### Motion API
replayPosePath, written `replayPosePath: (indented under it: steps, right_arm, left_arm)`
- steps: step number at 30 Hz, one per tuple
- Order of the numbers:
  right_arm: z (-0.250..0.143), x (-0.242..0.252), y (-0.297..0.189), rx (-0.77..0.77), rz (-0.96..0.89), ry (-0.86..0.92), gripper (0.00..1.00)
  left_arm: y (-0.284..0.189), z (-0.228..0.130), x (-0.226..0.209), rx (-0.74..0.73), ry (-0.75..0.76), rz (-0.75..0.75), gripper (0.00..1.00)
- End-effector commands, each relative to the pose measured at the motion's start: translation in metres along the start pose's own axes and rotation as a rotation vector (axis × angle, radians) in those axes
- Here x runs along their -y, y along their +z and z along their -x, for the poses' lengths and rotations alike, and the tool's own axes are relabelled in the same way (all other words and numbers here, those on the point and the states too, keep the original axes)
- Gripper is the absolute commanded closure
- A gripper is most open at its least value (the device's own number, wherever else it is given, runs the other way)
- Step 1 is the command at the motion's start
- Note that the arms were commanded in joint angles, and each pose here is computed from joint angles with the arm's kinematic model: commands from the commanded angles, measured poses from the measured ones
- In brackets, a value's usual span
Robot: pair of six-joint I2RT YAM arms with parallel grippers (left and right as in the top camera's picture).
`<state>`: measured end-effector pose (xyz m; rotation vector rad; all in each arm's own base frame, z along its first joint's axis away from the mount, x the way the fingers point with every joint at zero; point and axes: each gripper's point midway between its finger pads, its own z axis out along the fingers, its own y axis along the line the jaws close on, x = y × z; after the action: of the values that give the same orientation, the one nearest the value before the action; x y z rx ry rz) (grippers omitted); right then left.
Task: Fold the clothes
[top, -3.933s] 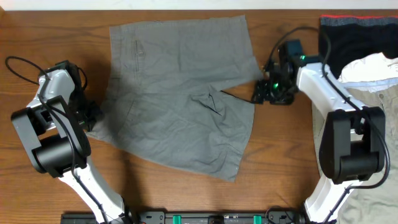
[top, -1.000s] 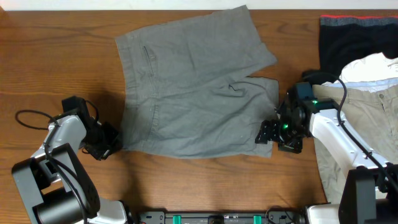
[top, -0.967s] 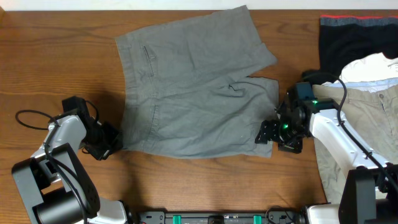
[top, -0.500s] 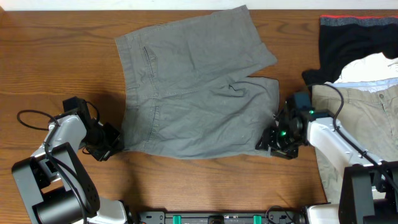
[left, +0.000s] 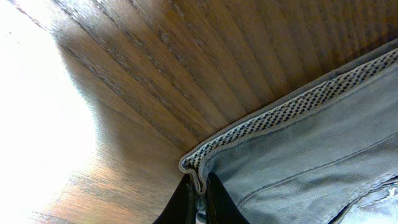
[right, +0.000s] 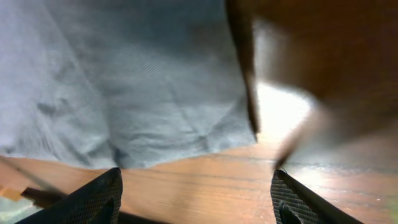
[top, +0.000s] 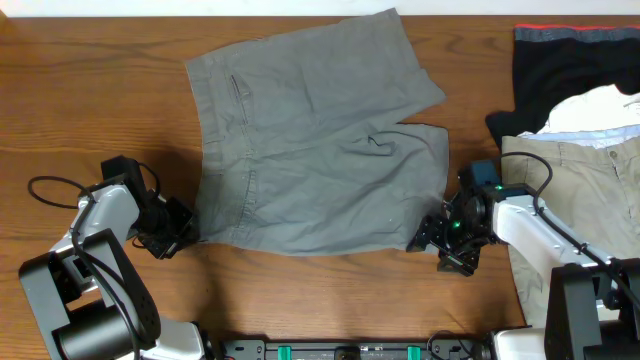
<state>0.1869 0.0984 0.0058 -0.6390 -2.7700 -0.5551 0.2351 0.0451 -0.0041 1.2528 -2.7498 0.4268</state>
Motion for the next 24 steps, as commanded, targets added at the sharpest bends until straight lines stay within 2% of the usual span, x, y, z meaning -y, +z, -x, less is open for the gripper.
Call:
replayPosePath:
  steps: [1,3,7,12,15,16,20,24]
  right_arm:
    - [0.008,0.008,0.002,0.060,-0.041,0.049,0.27]
    - [0.017,0.006,0.005,0.102,-0.026,0.039,0.32]
    - [0.029,0.008,0.006,0.159,-0.036,0.057,0.49]
    - [0.025,0.012,0.006,0.145,-0.049,0.057,0.84]
    - [0.022,0.014,0.005,0.132,-0.059,0.048,0.96]
    - [0.021,0.014,0.005,0.132,-0.059,0.041,0.98]
    - [0.025,0.011,-0.009,0.165,-0.040,0.008,0.99]
    - [0.036,-0.003,-0.043,0.250,0.000,-0.067,0.99]
  left_arm:
    - [0.008,-0.006,-0.006,-0.035,0.009,0.026,0.94]
    - [0.008,-0.006,-0.006,-0.034,0.009,0.025,0.94]
    - [0.008,-0.006,-0.006,-0.036,0.016,0.025,0.94]
    - [0.008,-0.006,-0.006,-0.037,0.019,0.026,0.94]
    - [0.008,-0.007,-0.007,-0.038,0.019,0.027,0.94]
    - [0.008,-0.007,-0.007,-0.038,0.022,0.027,0.94]
    - [0.005,-0.008,-0.006,-0.044,0.071,0.026,0.94]
    - [-0.012,-0.011,-0.002,-0.033,0.141,0.020,0.94]
